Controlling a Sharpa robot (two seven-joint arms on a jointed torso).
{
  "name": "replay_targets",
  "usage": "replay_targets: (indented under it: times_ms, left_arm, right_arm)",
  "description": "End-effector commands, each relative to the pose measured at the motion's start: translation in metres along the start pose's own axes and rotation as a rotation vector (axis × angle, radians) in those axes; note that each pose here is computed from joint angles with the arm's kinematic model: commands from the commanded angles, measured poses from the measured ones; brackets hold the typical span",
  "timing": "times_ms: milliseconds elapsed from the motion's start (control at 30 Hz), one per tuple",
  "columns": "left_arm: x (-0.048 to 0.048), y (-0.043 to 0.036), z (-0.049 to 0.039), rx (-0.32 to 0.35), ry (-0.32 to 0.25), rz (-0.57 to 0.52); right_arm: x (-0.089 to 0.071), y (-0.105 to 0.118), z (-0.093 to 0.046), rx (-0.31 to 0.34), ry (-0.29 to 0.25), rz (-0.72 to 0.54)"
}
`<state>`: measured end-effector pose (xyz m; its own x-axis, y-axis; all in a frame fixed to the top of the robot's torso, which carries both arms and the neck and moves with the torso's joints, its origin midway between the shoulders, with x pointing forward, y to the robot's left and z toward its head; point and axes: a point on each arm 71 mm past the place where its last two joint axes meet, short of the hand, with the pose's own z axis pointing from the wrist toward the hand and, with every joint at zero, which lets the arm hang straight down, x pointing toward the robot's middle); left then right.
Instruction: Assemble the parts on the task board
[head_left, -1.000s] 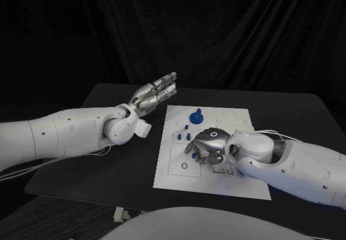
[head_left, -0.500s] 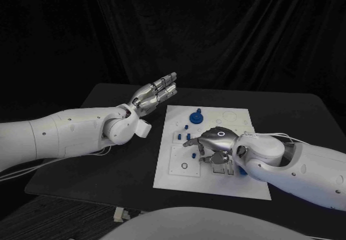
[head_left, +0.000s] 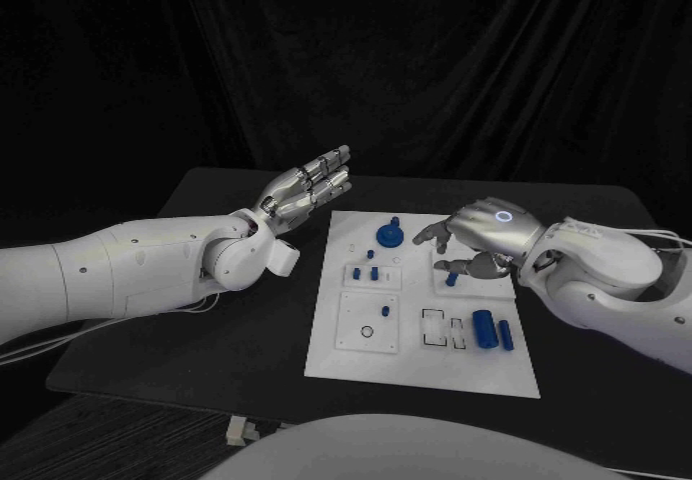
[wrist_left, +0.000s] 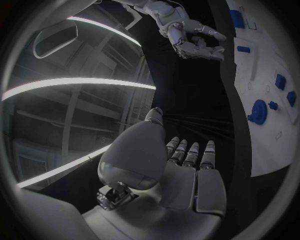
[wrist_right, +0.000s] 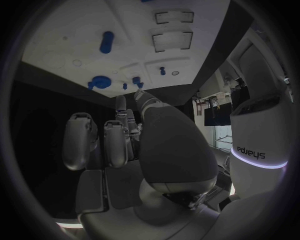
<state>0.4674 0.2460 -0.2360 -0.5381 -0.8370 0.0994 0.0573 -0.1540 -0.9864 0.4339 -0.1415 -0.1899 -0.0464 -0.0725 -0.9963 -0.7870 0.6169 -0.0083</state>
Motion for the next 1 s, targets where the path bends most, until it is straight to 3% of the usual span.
replay_targets:
  times_ms: [33, 233, 467, 1000]
  left_arm:
    - [0.0018, -0.0059, 0.0006, 0.091, 0.008, -0.018]
    - [0.0030, -0.0056, 0.0009, 0.090, 0.011, -0.020]
    - [0.0036, -0.0058, 0.0008, 0.092, 0.014, -0.023]
    - [0.0026, -0.0078, -0.0010, 0.113, 0.003, -0.016]
  right_arm:
    - [-0.016, -0.012, -0.006, 0.058, -0.076, -0.039]
    - [-0.022, -0.039, -0.015, 0.142, -0.051, -0.071]
    - [-0.010, -0.056, -0.020, 0.192, 0.017, -0.071]
    - [0.024, -0.057, -0.018, 0.181, 0.103, 0.000]
